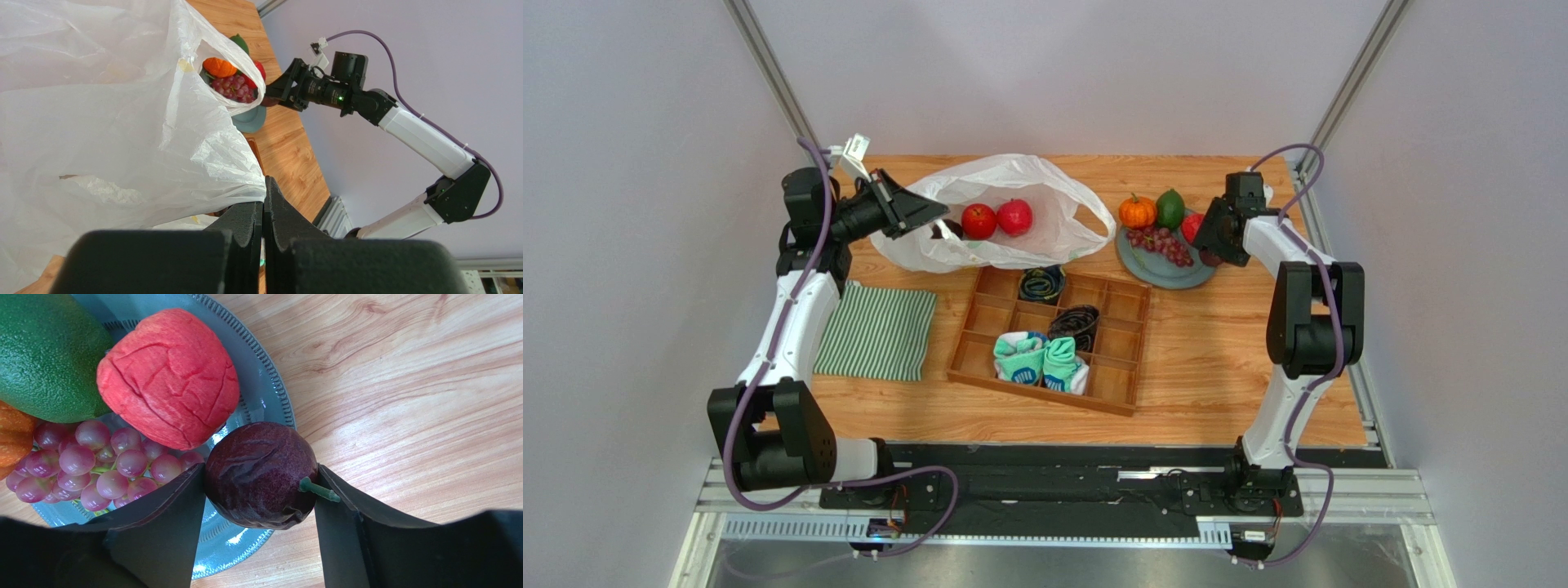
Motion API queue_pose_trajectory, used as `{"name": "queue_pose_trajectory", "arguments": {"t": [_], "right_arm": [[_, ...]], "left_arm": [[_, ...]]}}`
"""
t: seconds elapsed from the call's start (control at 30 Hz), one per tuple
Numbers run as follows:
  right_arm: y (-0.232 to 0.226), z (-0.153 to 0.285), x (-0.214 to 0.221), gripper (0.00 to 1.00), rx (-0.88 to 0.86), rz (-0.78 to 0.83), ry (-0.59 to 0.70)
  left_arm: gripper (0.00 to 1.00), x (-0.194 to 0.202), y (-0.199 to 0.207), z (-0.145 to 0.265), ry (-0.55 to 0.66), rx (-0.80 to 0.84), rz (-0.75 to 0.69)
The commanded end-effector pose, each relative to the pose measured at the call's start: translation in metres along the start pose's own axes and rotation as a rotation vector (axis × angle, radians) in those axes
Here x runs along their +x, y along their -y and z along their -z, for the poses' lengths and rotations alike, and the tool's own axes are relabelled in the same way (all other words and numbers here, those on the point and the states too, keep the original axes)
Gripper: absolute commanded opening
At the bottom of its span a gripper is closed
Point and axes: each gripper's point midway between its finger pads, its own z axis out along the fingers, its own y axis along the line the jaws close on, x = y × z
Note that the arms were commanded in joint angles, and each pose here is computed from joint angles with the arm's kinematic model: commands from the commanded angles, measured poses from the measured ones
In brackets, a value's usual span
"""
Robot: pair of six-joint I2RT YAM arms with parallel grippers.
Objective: Place the fruits into the plastic bag
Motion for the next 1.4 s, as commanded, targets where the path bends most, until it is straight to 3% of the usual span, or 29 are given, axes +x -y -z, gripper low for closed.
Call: {"name": "queue_pose_trajectory", "arguments": {"t": [0.0,0.3,0.5,0.67,0.8,1.07,1.37], "right_arm": [[-0.004,0.004,-0.021,0.55,-0.008,-0.004,0.065],[-0.002,0.026,-0.019,0.44,-0.031,-0.009,0.098],[-0.026,0.076,-0.035,0.37,-0.168,-0.006,0.199],[-0.088,0.144,-0.038,0.38,-0.34,0.109,0.331],[-0.16,0.188,-0.016,0.38,-0.543,0.197,0.387],[-0.268,0.186,0.048,0.36,-0.738,0.335,0.281],[-0.359,0.173,0.074,0.36,-0.847,0.338,0.213]], "left_arm": [[0.0,-0.006,0.01,0.006,0.021,0.02,-0.052],[0.0,-0.005,0.012,0.007,0.02,0.023,-0.054],[0.0,-0.005,0.013,0.007,0.022,0.029,-0.051],[0.0,-0.005,0.013,0.007,0.021,0.031,-0.052],[0.0,-0.005,0.013,0.007,0.022,0.034,-0.053],[0.0,-0.005,0.014,0.007,0.022,0.037,-0.066],[0.0,-0.005,0.015,0.007,0.022,0.042,-0.062]]}}
